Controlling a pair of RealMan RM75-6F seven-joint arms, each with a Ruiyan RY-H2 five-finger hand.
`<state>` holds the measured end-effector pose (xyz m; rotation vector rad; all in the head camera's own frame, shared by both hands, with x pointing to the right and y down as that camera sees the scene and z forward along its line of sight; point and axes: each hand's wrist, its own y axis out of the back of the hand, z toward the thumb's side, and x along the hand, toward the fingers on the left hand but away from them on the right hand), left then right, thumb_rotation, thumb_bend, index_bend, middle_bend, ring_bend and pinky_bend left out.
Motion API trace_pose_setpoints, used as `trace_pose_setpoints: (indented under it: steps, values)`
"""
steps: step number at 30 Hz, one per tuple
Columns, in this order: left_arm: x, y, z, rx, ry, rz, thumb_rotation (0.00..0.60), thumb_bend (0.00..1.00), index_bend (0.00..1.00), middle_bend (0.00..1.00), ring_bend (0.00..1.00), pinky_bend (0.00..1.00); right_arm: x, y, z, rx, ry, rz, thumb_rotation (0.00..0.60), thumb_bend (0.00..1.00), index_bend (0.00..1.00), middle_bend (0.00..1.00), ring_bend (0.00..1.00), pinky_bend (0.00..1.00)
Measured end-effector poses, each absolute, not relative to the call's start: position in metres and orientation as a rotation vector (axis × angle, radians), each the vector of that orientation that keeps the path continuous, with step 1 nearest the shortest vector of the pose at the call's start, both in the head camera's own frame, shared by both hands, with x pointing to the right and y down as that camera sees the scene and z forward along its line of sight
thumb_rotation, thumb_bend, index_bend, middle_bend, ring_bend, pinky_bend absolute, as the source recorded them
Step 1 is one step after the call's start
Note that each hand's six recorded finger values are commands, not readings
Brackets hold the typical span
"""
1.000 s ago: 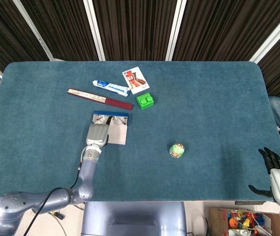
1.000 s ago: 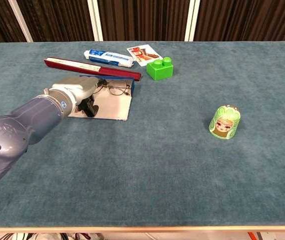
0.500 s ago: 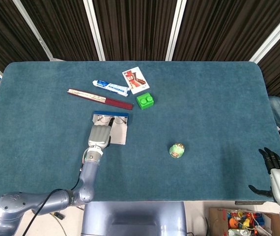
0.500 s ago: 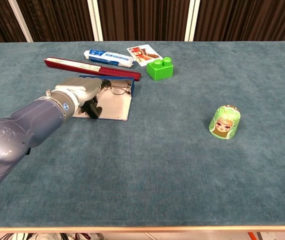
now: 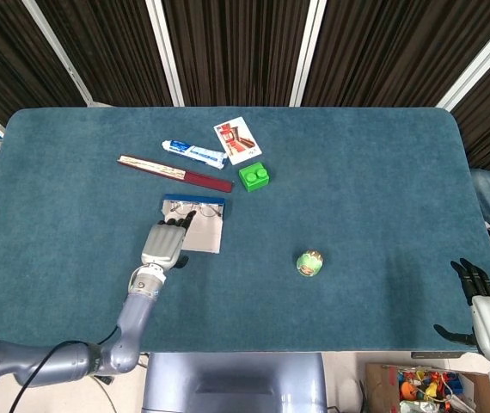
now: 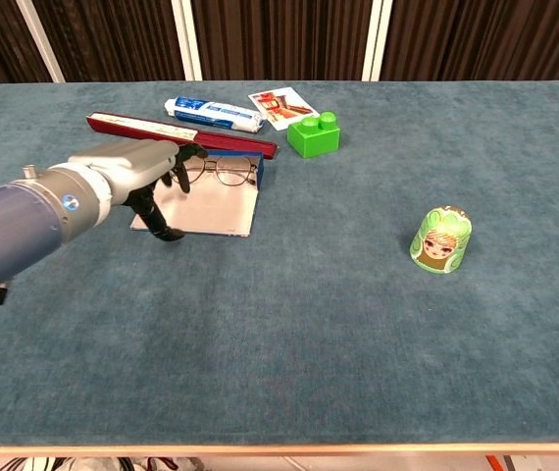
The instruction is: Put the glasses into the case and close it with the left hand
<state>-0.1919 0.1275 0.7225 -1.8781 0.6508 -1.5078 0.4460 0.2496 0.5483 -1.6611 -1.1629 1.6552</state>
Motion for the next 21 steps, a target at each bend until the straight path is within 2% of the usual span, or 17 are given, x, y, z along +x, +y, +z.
trace_pose_setpoints:
  steps: [4, 11, 21]
  values:
    - [-0.193, 0.129, 0.721, -1.902, 0.604, -1.464, 0.6, 0.13, 0.0, 0.11, 0.01, 0.06, 0.446, 0.25, 0.548, -1.664, -1.163, 1.656, 0.6, 0.11, 0.0, 0.0, 0.0, 0.17]
    - [-0.2, 0.125, 0.723, -1.87, 0.592, -1.414, 0.6, 0.14, 0.02, 0.18, 0.05, 0.08, 0.447, 0.25, 0.549, -1.674, -1.174, 1.665, 0.6, 0.12, 0.0, 0.0, 0.0, 0.17]
    - [-0.196, 0.121, 0.732, -1.783, 0.561, -1.378, 0.6, 0.14, 0.03, 0.17, 0.05, 0.08, 0.447, 0.25, 0.549, -1.679, -1.177, 1.672, 0.6, 0.12, 0.0, 0.0, 0.0, 0.17]
